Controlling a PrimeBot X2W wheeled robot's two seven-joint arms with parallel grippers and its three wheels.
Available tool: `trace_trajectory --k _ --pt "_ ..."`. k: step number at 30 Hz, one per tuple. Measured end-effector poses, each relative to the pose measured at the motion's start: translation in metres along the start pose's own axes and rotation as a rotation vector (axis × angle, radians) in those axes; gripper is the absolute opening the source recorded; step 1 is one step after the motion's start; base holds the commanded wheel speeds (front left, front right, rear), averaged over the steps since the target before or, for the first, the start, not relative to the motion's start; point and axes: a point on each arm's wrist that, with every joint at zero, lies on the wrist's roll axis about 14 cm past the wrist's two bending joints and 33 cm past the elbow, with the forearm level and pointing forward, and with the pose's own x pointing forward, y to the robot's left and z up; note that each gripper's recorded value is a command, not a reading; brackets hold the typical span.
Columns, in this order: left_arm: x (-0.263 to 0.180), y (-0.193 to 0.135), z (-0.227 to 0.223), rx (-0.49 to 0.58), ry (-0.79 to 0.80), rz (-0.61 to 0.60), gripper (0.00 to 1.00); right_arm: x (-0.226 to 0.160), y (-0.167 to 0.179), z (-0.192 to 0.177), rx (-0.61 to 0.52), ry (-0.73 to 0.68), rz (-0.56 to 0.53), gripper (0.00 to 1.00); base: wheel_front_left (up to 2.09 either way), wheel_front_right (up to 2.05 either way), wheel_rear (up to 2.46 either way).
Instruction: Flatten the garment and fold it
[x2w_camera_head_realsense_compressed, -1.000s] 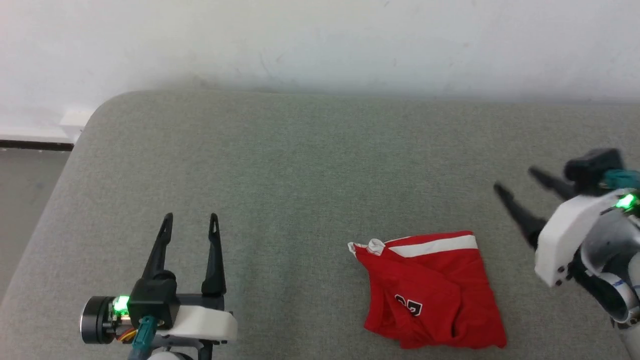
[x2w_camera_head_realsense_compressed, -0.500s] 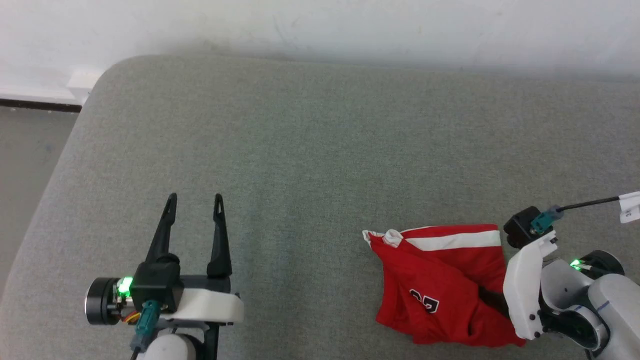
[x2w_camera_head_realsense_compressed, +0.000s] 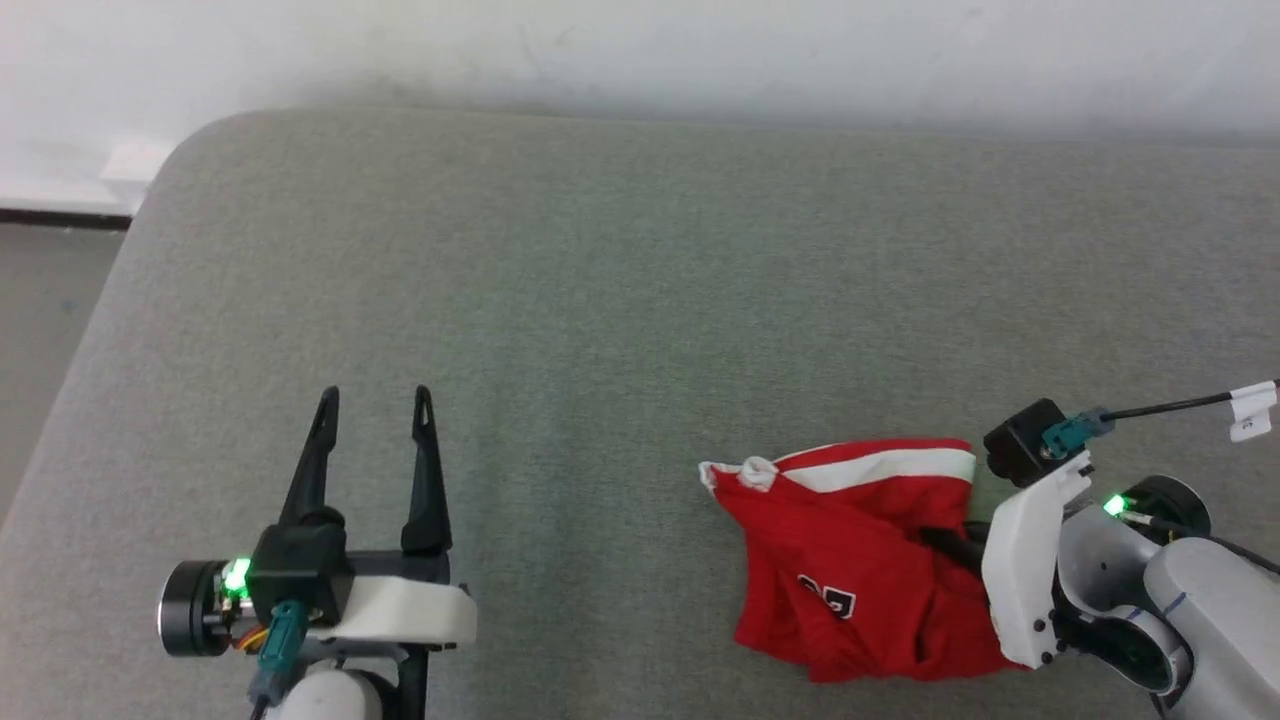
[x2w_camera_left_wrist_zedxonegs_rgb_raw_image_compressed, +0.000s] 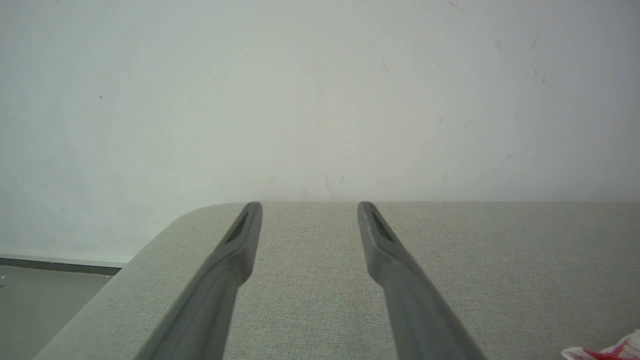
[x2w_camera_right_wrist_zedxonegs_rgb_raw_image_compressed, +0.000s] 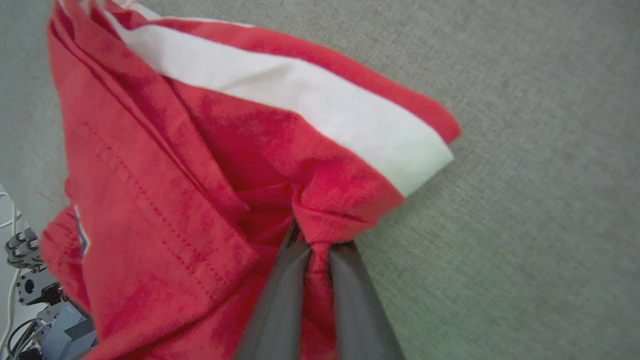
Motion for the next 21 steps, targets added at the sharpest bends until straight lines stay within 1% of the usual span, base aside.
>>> trace_trajectory --k 2,6,9,12,15,18,19,20,21 --pt "0.000 -0.003 -0.002 -0.004 0.006 -0.008 1.00 -0.009 0.001 0.008 -0.027 -0.042 -0.002 0.00 0.00 0.00 0.00" --pt "0.007 -0.015 -0.002 -0.015 -0.003 -0.036 1.00 -0.039 -0.003 0.039 -0.125 -0.150 -0.035 0.00 0.00 0.00 0.00" --pt "0.017 -0.026 0.002 -0.025 -0.024 -0.060 1.00 -0.064 -0.013 0.051 -0.180 -0.195 -0.086 0.00 0.00 0.00 0.00" --pt "0.029 -0.042 0.003 -0.033 -0.039 -0.100 1.00 -0.086 -0.029 0.054 -0.192 -0.220 -0.150 0.00 0.00 0.00 0.00" --pt "0.042 -0.063 0.004 -0.037 -0.062 -0.160 1.00 -0.108 -0.057 0.050 -0.173 -0.228 -0.244 0.00 0.00 0.00 0.00" --pt "0.057 -0.085 0.006 -0.036 -0.089 -0.216 1.00 -0.130 -0.098 0.037 -0.172 -0.205 -0.381 0.00 0.00 0.00 0.00" --pt "0.057 -0.085 0.006 -0.036 -0.089 -0.216 1.00 -0.130 -0.098 0.037 -0.172 -0.205 -0.381 0.00 0.00 0.00 0.00" --pt "0.067 -0.095 0.001 -0.030 -0.098 -0.249 1.00 -0.143 -0.129 0.027 -0.184 -0.166 -0.480 0.00 0.00 0.00 0.00" --pt "0.072 -0.100 -0.002 -0.026 -0.098 -0.268 1.00 -0.149 -0.145 0.022 -0.184 -0.151 -0.528 0.00 0.00 0.00 0.00"
